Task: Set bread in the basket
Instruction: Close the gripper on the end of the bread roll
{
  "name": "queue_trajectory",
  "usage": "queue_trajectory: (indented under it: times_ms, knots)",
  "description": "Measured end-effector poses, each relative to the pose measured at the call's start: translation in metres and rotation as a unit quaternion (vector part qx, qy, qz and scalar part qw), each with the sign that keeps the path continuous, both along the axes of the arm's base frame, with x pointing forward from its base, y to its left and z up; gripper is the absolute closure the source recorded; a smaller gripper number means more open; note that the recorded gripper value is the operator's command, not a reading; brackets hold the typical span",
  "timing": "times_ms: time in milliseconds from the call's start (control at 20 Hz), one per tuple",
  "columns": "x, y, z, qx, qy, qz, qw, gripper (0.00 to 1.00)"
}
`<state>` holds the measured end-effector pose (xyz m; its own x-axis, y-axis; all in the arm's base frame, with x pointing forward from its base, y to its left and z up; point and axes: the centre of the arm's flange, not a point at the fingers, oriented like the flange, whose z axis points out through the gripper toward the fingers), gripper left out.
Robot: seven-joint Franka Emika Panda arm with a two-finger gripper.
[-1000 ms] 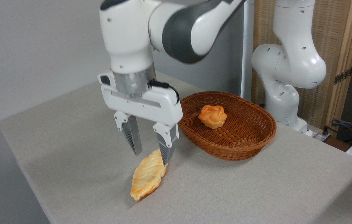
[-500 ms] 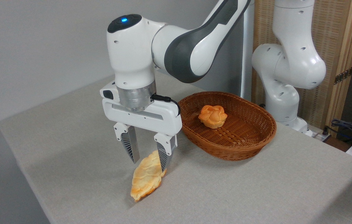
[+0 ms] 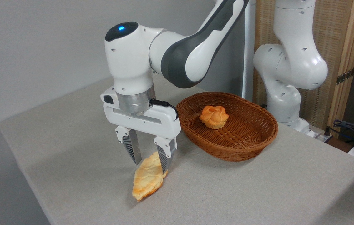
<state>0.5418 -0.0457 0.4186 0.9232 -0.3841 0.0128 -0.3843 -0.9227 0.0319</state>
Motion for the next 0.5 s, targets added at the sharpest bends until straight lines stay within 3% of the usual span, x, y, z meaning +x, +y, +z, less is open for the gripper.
queue_trajectory:
  times_ms: [100,150,400,500]
  knots:
    - [-0.0001,0.0001,-0.0025,0.000,0.002,0.000,1.0000,0.03]
    - [-0.0003,0.0001,-0.0035,0.000,0.003,0.000,1.0000,0.10]
    - [-0.0006,0.0003,-0.0065,0.002,0.006,-0.013,0.9999,0.62]
    - [-0.0010,0.0004,-0.0075,0.001,0.006,-0.037,0.9993,0.74]
